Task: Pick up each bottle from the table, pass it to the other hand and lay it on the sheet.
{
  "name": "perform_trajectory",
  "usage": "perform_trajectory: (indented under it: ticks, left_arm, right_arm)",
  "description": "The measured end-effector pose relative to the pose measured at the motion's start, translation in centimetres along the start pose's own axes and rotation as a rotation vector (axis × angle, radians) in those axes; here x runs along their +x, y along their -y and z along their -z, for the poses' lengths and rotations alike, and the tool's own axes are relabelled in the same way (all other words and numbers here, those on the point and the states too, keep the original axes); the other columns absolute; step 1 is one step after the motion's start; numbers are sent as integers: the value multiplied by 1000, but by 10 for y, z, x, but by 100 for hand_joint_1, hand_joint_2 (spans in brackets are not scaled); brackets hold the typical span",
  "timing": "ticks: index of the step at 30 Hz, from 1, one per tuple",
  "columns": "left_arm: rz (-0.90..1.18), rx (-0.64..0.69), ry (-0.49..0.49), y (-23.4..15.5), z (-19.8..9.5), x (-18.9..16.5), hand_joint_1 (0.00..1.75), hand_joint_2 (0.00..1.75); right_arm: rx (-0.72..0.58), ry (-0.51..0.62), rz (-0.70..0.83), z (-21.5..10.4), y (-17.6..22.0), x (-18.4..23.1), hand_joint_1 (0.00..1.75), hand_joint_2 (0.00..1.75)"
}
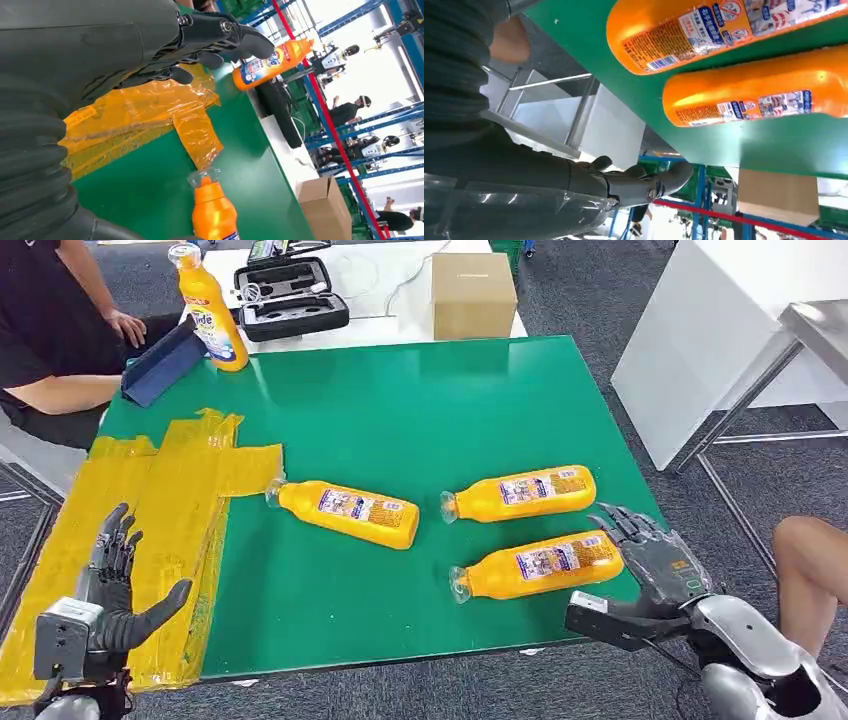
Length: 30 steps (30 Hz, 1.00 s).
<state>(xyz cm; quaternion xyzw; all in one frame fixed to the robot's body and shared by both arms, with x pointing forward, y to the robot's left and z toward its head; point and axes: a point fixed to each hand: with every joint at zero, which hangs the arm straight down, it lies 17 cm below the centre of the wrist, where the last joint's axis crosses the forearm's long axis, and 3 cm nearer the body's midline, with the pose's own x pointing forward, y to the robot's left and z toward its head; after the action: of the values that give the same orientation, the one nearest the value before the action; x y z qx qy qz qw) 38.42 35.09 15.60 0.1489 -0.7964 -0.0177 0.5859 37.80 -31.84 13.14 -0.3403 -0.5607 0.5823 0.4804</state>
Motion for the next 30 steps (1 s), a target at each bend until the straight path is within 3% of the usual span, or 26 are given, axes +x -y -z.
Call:
perform_trajectory:
  ticks: [16, 30]
  left_arm:
    - [-26, -16, 13, 9, 11, 8, 0, 175]
    - [-37, -28, 13, 14, 17, 8, 0, 175]
  right_arm:
    - [167, -32, -14, 38, -9, -32, 0, 175]
    - [252, 0, -35, 74, -14, -30, 0, 175]
